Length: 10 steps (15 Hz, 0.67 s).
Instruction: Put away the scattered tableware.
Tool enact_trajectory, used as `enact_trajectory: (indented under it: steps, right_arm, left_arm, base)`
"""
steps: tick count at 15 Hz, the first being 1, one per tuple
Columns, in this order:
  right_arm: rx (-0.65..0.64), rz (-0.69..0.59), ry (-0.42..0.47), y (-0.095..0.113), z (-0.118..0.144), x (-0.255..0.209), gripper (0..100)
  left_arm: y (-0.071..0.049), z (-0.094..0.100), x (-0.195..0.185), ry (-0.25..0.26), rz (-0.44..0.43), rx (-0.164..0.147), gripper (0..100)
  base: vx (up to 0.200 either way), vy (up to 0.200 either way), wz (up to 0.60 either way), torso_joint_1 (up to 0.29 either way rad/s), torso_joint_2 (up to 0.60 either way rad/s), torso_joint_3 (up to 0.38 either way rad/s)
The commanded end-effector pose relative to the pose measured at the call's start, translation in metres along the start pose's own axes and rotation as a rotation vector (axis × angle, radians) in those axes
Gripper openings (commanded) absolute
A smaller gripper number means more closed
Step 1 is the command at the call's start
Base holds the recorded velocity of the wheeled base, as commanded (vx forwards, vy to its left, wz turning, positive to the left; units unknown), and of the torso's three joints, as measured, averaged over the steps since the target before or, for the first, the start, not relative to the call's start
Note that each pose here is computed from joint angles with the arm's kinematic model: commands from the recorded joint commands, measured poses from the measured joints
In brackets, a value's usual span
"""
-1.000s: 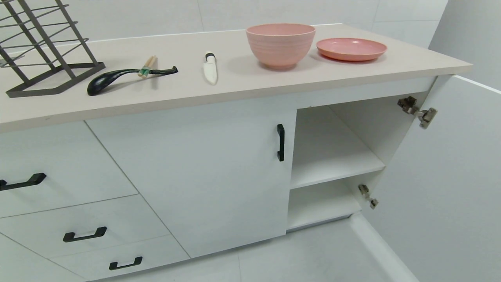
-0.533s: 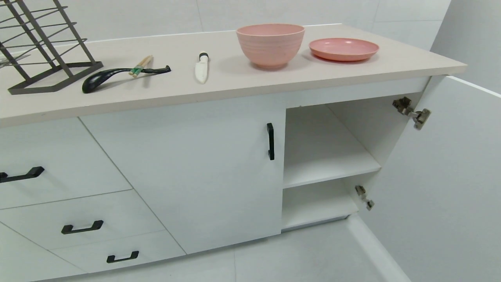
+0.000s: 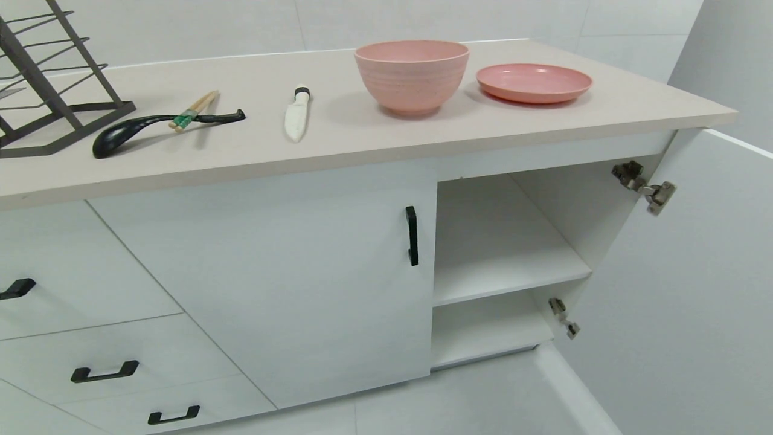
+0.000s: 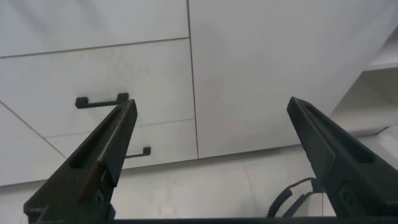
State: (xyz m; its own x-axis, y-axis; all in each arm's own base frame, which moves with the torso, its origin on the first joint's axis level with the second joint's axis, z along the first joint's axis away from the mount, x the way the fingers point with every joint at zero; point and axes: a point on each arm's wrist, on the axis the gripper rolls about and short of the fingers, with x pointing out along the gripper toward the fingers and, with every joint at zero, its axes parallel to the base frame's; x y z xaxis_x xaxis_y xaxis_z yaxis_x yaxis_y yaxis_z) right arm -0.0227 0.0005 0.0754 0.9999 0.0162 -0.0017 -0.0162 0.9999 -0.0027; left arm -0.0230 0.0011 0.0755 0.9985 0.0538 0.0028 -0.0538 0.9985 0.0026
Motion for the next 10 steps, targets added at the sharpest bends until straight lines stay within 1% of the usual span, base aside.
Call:
enact_trajectory:
  steps: [1, 5, 6, 8, 10]
  right_arm:
    - [0.000, 0.001, 0.000, 0.0000, -0.0001, -0.0001, 100]
    - [0.000, 0.001, -0.002, 0.0000, 0.0001, -0.0001, 100]
    - [0.001, 0.001, -0.002, 0.0000, 0.0001, -0.0001, 100]
    - [0.001, -0.001, -0.002, 0.0000, 0.0001, -0.0001, 100]
    - [0.001, -0.001, -0.002, 0.0000, 0.0001, -0.0001, 100]
  left_arm:
    - [0.0000, 0.0001, 0.0001, 0.001, 0.001, 0.000, 100]
    - [0.0000, 0.0001, 0.0001, 0.001, 0.001, 0.002, 100]
    - [0.0000, 0.0001, 0.0001, 0.001, 0.001, 0.002, 100]
    - [0.0000, 0.0001, 0.0001, 0.001, 0.001, 0.002, 100]
    - [0.0000, 0.0001, 0.0001, 0.001, 0.001, 0.002, 100]
  base:
    - [0.000, 0.000, 0.00, 0.000, 0.00, 0.000]
    - [0.000, 0.000, 0.00, 0.000, 0.00, 0.000]
    - [0.000, 0.000, 0.00, 0.110, -0.16, -0.036]
    - [0.000, 0.000, 0.00, 0.188, -0.09, -0.066]
    - [0.000, 0.000, 0.00, 0.254, -0.08, -0.154]
